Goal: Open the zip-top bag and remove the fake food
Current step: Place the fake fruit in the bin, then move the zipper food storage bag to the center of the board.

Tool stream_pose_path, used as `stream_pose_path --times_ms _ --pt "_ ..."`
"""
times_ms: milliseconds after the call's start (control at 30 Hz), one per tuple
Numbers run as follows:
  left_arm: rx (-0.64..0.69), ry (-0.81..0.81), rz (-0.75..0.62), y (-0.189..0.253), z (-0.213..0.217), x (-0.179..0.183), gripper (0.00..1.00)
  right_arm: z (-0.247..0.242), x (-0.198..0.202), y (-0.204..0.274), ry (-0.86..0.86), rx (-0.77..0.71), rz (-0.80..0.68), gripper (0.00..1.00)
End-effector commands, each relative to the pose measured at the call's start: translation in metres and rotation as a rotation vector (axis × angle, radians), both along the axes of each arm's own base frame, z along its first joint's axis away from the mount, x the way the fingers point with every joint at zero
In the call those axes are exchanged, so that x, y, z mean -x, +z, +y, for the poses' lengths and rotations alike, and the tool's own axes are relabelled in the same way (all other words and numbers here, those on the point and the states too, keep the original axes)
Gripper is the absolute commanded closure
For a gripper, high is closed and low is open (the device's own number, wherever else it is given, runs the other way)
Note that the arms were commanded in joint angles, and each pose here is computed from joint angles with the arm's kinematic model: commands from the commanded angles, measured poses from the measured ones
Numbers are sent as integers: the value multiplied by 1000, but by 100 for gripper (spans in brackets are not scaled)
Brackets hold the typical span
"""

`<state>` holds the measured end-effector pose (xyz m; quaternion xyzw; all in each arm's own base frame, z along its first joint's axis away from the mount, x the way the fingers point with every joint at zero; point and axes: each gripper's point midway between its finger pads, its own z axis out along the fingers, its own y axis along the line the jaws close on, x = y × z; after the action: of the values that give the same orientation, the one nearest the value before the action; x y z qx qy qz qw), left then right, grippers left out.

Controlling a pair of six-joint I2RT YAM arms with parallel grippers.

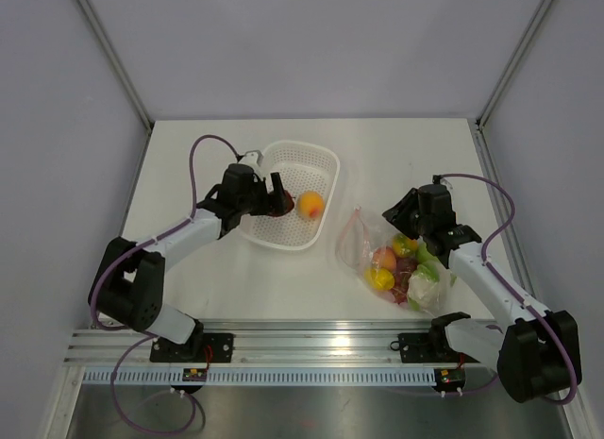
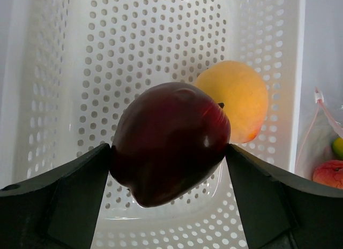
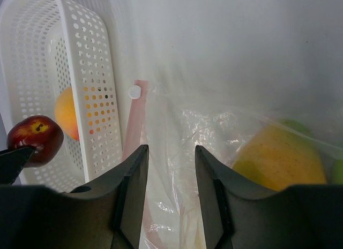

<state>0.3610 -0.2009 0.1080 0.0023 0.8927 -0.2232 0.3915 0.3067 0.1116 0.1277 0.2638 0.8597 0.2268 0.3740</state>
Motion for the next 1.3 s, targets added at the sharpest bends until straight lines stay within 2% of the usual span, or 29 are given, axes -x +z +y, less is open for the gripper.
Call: stream_pose_path --times_ms 0,67,100,167,367,533,567,600,667,833,1267 --pt "91 -39 -117 43 -11 -5 8 1 -6 6 6 -5 -35 52" --pt "126 -34 -144 53 -12 -3 1 1 -6 5 5 -4 -34 52" --pt "132 -18 -154 56 -10 -3 1 5 -4 7 27 -18 -33 40" --pt "141 2 -173 62 -6 -1 1 6 -4 8 30 -21 -40 26" --pt "186 78 -172 66 2 4 1 7 -4 9 36 -23 -48 25" --pt "271 85 -259 86 5 15 1 6 -3 11 38 -21 -55 23" --pt "321 8 -240 84 -6 26 1 7 -3 11 40 -22 -58 22" --pt "361 -21 -285 95 -10 26 1 6 -3 12 39 -23 -59 18" --pt "382 -51 -315 105 -12 31 1 6 -2 12 42 -23 -60 17" --pt "367 -77 -355 118 -20 38 5 6 -2 14 42 -24 -65 15" --pt "189 -382 -460 124 -104 83 11 -8 5 22 -33 2 -78 17"
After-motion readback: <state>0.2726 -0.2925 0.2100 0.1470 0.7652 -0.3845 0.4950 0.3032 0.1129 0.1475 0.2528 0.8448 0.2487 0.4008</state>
